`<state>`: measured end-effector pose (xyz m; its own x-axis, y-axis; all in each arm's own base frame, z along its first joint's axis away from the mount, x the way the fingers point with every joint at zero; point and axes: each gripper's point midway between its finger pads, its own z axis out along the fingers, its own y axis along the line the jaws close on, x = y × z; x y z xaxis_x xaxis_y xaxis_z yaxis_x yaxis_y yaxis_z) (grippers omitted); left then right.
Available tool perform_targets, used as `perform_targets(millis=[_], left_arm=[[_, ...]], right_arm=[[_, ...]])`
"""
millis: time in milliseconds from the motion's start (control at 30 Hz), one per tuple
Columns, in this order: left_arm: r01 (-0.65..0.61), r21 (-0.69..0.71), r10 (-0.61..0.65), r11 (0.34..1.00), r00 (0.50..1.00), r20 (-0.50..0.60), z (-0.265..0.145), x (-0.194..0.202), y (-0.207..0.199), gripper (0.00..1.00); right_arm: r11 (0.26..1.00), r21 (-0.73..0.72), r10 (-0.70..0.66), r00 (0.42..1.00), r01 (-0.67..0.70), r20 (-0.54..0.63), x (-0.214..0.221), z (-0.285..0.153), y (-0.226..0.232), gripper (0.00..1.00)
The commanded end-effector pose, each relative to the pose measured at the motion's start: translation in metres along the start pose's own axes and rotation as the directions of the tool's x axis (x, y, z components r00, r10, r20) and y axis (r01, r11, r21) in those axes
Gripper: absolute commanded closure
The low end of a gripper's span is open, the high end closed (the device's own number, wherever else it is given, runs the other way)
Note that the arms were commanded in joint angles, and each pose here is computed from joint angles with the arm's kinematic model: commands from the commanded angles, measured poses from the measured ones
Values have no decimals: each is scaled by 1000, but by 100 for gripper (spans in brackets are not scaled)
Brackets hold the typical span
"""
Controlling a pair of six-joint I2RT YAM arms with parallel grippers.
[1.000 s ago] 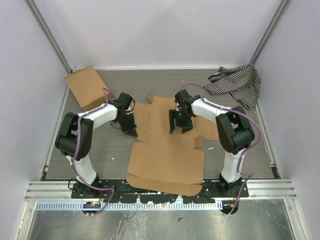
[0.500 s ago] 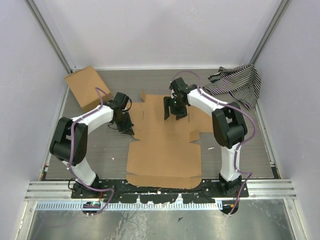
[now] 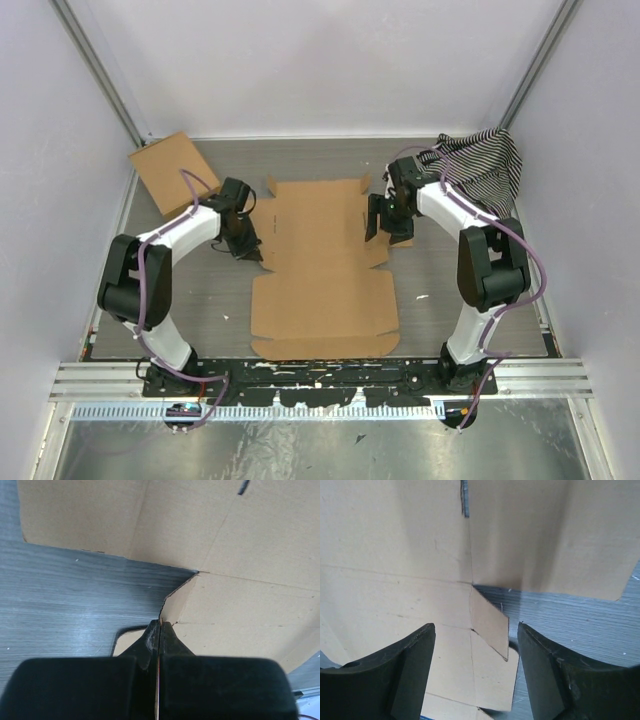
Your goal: Fold the paper box
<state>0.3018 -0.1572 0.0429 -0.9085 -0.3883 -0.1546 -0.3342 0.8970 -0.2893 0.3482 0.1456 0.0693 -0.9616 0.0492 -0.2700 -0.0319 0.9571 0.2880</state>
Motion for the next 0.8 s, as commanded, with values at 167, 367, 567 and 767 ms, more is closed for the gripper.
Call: perform_targets(millis=[167,367,567,767], left_arm=[[-67,110,61,992,996,58,-13,-30,-37,98],[-81,176,74,981,996,47,-14,-33,-54,87],[-96,215,94,972,995,17,-7,-30,-70,67],[-114,229,120,967,993,-11,-1,-27,-82,62]], right_arm=[[998,-50,-42,999,40,-24,9,-1,13,29],[994,-98,-50,998,47,-27,12,1,19,33],[989,-138,-54,998,51,-16,4,1,31,37],[987,-145,-67,998,63,-20,0,6,43,38]])
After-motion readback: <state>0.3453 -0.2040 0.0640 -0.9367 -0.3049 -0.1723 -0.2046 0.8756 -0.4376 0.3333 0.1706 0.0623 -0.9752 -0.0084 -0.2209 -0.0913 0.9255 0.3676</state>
